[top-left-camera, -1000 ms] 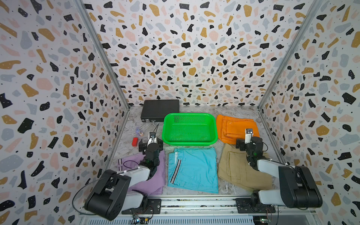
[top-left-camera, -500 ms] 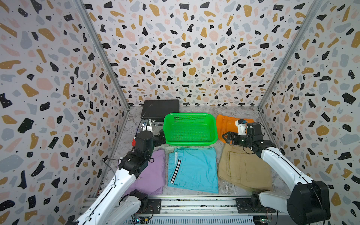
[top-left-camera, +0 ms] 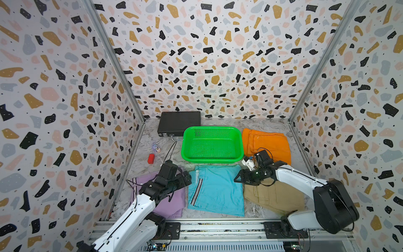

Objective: Put the folded long pants in the basket
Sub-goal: Pick up the long pant at the center of the board.

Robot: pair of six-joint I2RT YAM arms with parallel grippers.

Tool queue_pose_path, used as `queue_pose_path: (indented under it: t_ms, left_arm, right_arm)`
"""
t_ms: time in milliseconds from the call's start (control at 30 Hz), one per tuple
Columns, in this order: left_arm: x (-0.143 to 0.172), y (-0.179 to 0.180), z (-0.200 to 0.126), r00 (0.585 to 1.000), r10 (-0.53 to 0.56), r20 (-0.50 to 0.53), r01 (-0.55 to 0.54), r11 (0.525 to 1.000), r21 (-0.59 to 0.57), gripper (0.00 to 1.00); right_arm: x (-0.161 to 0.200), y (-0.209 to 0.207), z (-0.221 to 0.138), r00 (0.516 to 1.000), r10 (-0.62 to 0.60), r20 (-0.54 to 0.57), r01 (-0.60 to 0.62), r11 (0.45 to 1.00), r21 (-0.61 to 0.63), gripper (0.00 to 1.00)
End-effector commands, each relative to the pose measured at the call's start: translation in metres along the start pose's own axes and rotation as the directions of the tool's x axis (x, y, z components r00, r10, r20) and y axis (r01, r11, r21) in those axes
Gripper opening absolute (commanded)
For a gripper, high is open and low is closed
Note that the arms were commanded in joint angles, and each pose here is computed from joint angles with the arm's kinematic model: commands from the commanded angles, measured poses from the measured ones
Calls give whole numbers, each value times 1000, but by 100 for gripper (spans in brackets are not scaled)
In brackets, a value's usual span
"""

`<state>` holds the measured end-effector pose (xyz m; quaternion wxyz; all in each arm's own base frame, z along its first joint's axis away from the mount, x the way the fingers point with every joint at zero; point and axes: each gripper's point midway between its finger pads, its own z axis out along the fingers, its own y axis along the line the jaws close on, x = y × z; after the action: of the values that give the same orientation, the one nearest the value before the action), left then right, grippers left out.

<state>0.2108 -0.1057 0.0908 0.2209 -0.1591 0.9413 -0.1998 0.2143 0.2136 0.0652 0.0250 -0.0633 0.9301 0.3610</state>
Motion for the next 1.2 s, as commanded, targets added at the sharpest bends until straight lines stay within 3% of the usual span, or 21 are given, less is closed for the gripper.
queue_pose_path:
  t_ms: [0, 167, 267, 367, 433, 600, 767, 900, 1167]
  left_arm:
    - [13, -2, 7, 994, -48, -95, 47, 999, -4, 100]
    - [24, 0, 24, 976, -49, -212, 36, 997, -65, 100]
    - [27, 0, 31, 965, -33, -259, 14, 997, -73, 100]
    - [26, -3, 30, 966, -17, -258, 1, 998, -61, 100]
    - [21, -9, 25, 972, -5, -234, -3, 999, -33, 100]
    - [11, -28, 6, 985, 0, -175, 11, 998, 62, 100]
    - [15, -43, 3, 979, 25, -201, 4, 990, 143, 100]
    - [23, -53, 13, 971, 57, -232, -7, 978, 211, 100]
    - [47, -34, 62, 944, 43, -328, 9, 988, 155, 100]
  right_arm:
    - [-7, 11, 2, 1000, -4, -13, 3, 999, -34, 81]
    - [-14, 5, 15, 999, 7, -46, -7, 1000, -10, 66]
    - [-14, 0, 22, 997, 17, -72, -18, 1000, 0, 44]
    - [-14, -5, 20, 996, -2, -84, 6, 999, 39, 13]
    - [-16, -8, 14, 997, -30, -70, 36, 996, 83, 2]
    - [-19, -10, 2, 997, -74, -36, 78, 988, 137, 0]
    - [-15, -18, 2, 997, -67, -47, 74, 983, 170, 0]
    - [-15, -18, 3, 997, -65, -48, 73, 983, 168, 0]
    - [-15, -18, 3, 997, -64, -50, 71, 983, 167, 0]
